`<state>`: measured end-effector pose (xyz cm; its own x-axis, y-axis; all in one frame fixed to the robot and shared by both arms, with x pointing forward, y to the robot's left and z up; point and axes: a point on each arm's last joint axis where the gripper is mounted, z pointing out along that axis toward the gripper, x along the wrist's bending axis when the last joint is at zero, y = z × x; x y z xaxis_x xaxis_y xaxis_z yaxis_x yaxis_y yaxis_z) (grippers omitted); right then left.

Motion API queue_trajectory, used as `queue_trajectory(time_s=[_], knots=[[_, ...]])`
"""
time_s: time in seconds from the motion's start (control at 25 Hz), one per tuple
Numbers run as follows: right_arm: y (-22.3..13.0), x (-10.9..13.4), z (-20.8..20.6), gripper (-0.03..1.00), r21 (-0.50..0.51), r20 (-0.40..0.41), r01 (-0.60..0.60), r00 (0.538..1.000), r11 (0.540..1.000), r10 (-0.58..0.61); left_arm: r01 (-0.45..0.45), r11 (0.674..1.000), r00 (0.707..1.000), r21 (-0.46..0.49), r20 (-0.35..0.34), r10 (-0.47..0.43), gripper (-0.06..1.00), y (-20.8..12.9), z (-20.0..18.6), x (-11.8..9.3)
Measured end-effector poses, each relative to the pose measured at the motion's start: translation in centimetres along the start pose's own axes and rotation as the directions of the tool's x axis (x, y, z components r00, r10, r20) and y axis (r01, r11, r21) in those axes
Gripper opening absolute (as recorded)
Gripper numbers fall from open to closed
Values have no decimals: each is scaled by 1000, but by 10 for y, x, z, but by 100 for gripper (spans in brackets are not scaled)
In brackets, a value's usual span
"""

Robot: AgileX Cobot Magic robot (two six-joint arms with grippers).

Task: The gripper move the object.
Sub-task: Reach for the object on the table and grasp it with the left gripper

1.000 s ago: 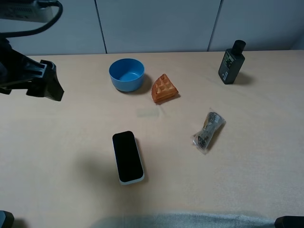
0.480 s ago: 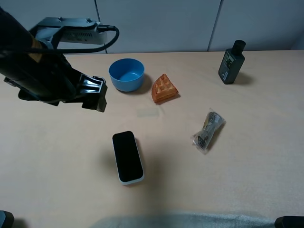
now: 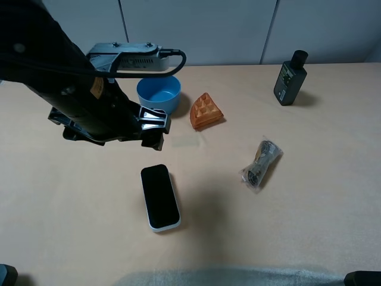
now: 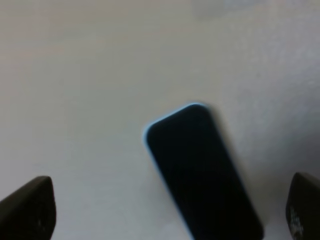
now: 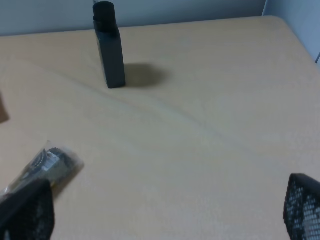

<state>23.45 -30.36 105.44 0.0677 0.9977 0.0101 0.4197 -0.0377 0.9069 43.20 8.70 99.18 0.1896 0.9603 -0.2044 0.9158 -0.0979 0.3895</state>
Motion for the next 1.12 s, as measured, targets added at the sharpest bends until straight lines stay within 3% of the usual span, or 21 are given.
queue_trajectory(time_s=[0.36,0.8,1.12], knots=[[0,0,0,69,0,0,0,1000,1000,0,79,996,997,43,21,-80,90,-14,27,-20],[0,0,0,69,0,0,0,1000,1000,0,211,968,977,138,4,-214,90,-26,64,-25],[0,0,0,69,0,0,0,1000,1000,0,252,953,967,165,-17,-253,90,-25,85,-32]])
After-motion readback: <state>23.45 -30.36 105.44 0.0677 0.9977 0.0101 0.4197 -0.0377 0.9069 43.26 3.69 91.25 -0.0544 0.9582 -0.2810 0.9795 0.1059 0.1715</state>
